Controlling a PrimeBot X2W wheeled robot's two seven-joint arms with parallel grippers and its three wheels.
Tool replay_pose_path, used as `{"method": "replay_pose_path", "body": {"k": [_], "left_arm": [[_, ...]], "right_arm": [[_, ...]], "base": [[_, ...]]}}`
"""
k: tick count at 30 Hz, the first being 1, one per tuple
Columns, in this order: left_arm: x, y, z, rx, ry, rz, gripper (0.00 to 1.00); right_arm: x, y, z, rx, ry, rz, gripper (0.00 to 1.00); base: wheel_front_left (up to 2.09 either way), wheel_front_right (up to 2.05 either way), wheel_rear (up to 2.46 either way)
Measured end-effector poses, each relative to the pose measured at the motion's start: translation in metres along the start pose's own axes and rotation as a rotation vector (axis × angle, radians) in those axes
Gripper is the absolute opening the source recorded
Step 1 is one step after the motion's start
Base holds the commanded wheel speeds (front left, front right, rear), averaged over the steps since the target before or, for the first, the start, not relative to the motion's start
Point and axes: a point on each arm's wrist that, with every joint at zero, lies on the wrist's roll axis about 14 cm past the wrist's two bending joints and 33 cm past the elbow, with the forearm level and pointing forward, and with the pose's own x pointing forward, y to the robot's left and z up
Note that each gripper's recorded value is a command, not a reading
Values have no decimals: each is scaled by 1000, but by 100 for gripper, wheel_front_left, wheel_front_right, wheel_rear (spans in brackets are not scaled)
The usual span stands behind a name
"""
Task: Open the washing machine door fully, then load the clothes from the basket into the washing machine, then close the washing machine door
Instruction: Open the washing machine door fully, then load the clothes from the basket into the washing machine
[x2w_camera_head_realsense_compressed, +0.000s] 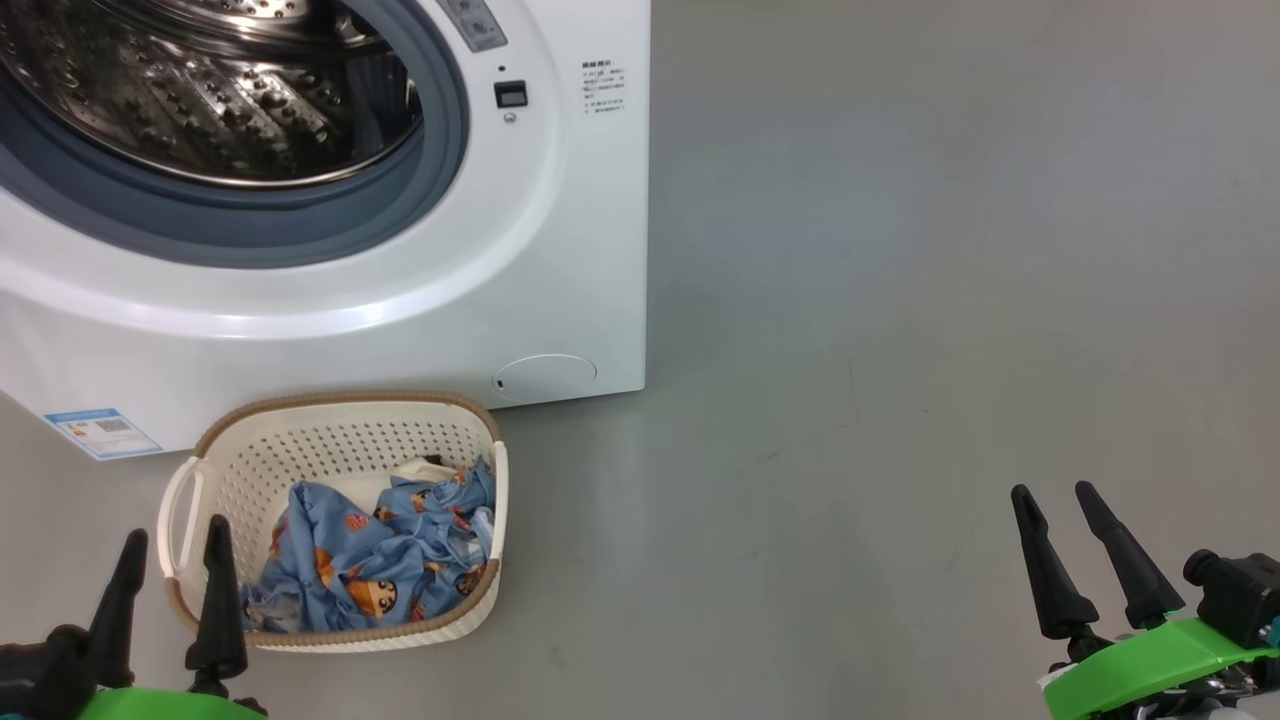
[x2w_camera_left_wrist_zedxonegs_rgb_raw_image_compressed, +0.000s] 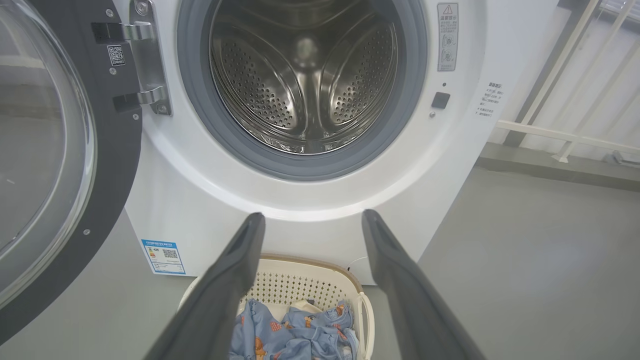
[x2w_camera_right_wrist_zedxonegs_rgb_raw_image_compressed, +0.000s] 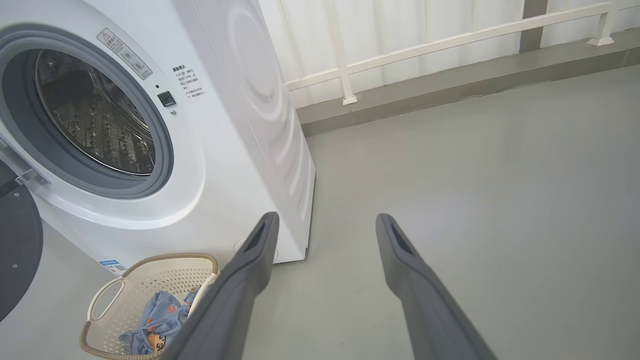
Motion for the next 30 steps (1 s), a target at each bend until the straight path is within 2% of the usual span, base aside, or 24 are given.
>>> {"method": "replay_pose_path", "body": {"k": [6,19,30], "left_arm": [[0,-1,-3,-4,12,-8,100],[3,2,-10,4,34,-12,100],[9,-3,-16,1,47,-24,100]], "right_arm": [[1,0,-2,1,6,-1,100],[3,0,-9,10,21,-7,100],[6,1,-14,16,33,-10,100]], "base": [[15,-57,42],[62,-162,100],[12,-14,3]]}}
